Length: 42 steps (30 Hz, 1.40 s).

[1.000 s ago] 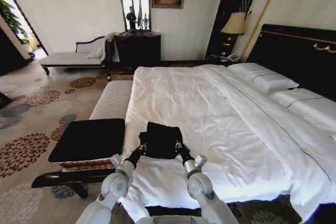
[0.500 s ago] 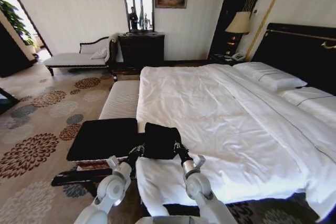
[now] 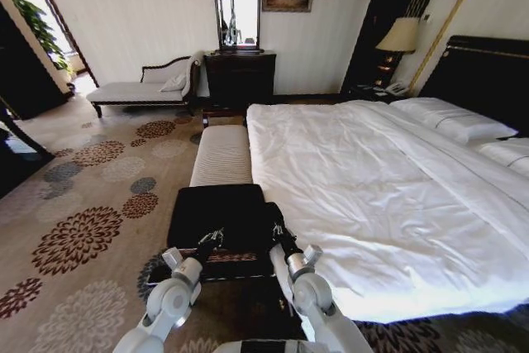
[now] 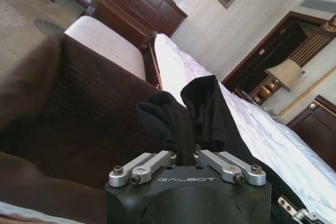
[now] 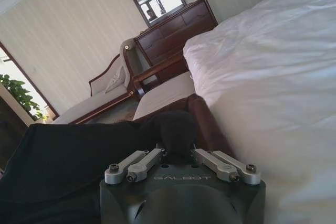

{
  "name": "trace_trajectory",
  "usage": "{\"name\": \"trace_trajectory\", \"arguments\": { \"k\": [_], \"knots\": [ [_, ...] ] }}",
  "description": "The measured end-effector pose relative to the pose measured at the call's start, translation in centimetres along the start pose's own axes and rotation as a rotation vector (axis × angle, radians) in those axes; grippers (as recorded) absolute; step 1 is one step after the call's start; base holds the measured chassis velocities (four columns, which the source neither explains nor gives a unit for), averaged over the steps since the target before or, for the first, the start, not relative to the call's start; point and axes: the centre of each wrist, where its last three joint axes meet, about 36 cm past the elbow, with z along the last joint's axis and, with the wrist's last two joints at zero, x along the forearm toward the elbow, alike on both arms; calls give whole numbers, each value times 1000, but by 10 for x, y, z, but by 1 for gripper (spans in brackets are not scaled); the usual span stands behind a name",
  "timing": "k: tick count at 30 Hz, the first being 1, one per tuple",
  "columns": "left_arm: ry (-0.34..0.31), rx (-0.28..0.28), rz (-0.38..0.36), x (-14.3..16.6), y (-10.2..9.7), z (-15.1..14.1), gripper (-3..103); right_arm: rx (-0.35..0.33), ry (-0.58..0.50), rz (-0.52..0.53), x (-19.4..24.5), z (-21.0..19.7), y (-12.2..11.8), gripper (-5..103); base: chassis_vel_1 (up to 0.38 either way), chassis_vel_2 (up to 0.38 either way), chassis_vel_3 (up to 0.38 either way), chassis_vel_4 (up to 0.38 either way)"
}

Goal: Fold the clothes on the bed and place them into the basket.

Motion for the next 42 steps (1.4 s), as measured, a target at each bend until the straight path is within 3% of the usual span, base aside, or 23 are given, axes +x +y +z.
{"name": "trace_trajectory", "arguments": {
  "k": [9, 15, 21, 25, 29, 35, 42],
  "knots": [
    [-33, -9, -2, -7, 4, -10, 7, 5, -25, -44, -14, -13, 9, 9, 29, 23, -35, -22],
    [-62, -43, -36, -27, 14, -27, 7, -96, 9, -89, -51, -35, 25, 9, -40, -32, 22, 10],
    [-85, -38, -108, -54, 31, -43, 7, -147, 71, -116, -83, -44, 48, 9, 0, 0, 0, 0],
    [-85, -48, -131, -70, 40, -50, 7, -147, 109, -107, -99, -42, 55, 9, 0, 0, 0, 0],
    [-64, -53, -162, -90, 45, -58, 7, -159, 158, -76, -112, -46, 60, 9, 0, 0, 0, 0],
    [34, -29, -268, -100, 42, -69, 7, -255, 275, -16, -124, -67, 70, 9, 0, 0, 0, 0],
    [107, -80, -305, -113, 41, -76, 7, -220, 346, 21, -144, -73, 78, 9, 0, 0, 0, 0]
  ]
}}
